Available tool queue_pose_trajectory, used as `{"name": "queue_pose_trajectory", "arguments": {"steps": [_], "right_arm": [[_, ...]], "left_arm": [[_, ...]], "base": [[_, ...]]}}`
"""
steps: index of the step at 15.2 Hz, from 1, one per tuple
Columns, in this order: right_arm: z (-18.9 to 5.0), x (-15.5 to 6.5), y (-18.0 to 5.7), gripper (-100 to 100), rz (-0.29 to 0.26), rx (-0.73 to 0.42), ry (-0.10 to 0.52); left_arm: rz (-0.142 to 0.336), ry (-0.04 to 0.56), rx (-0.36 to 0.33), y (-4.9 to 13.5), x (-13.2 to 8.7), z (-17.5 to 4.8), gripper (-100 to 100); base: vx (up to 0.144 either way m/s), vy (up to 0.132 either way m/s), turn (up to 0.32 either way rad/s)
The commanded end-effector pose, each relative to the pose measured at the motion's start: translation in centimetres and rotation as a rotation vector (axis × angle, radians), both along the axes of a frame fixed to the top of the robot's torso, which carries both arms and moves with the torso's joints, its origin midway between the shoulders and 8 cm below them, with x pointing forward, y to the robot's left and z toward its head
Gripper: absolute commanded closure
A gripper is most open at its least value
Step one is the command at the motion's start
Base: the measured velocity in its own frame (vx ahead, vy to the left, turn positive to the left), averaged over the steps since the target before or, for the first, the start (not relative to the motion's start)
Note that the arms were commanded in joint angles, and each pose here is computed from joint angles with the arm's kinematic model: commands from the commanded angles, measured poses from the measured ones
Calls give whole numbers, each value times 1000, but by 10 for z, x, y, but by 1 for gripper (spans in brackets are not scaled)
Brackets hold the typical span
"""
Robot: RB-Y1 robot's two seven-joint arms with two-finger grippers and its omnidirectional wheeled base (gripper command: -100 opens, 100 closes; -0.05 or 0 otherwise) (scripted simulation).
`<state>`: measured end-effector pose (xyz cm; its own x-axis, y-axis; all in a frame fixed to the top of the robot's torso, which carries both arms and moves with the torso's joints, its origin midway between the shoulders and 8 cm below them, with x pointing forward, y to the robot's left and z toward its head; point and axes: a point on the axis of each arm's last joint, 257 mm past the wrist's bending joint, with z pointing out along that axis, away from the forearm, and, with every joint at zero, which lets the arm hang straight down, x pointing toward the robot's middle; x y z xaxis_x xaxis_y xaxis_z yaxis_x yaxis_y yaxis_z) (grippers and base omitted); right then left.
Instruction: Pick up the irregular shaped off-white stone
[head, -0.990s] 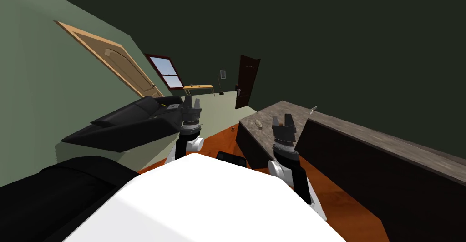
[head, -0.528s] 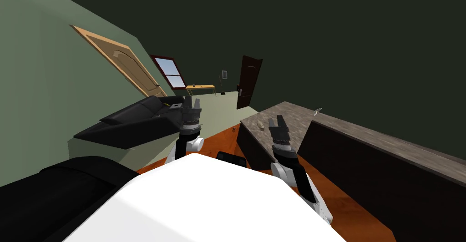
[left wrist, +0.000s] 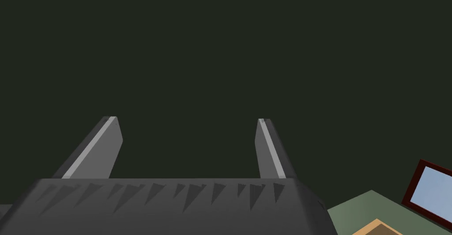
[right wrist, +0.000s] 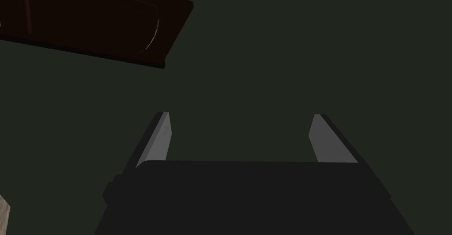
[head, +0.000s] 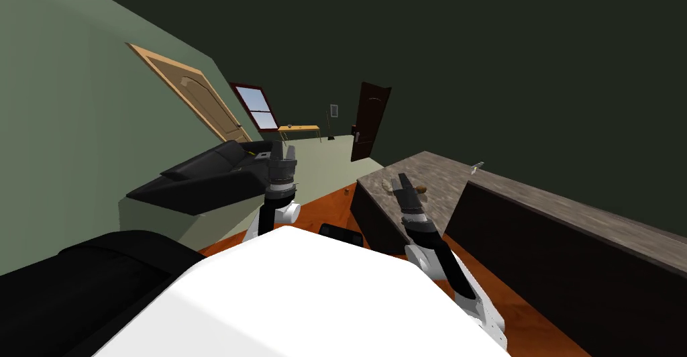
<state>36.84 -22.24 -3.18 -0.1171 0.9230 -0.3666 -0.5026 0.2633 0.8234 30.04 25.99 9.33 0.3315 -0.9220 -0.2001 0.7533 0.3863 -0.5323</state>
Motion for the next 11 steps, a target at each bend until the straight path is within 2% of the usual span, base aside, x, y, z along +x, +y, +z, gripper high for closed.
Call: {"name": "queue_pose_trajectory", "arguments": {"steps": [1,3,4,6,7,9,10,11], "right_arm": [[-17,4,-1,-100,12,-28,57],[-19,3,1,-100,26,-57,63],[-35,6,-1,-100,31,-73,113],[-37,6,0,-100,44,-102,119],[-53,8,-2,-100,46,-114,171],[-56,7,-1,-100,61,-149,177],[-73,9,-5,-100,62,-162,231],[-74,8,-5,-100,69,-179,234]], "left_arm": [[0,0,0,0,0,0,0],[0,0,0,0,0,0,0],[0,0,0,0,0,0,0],[0,0,0,0,0,0,0],[0,0,0,0,0,0,0],[0,0,0,0,0,0,0],[0,0,0,0,0,0,0],[0,0,0,0,0,0,0]], "base": [[19,19,70],[19,18,59],[20,18,68],[21,20,62],[29,20,80],[31,16,62],[27,14,75],[30,17,86]]}}
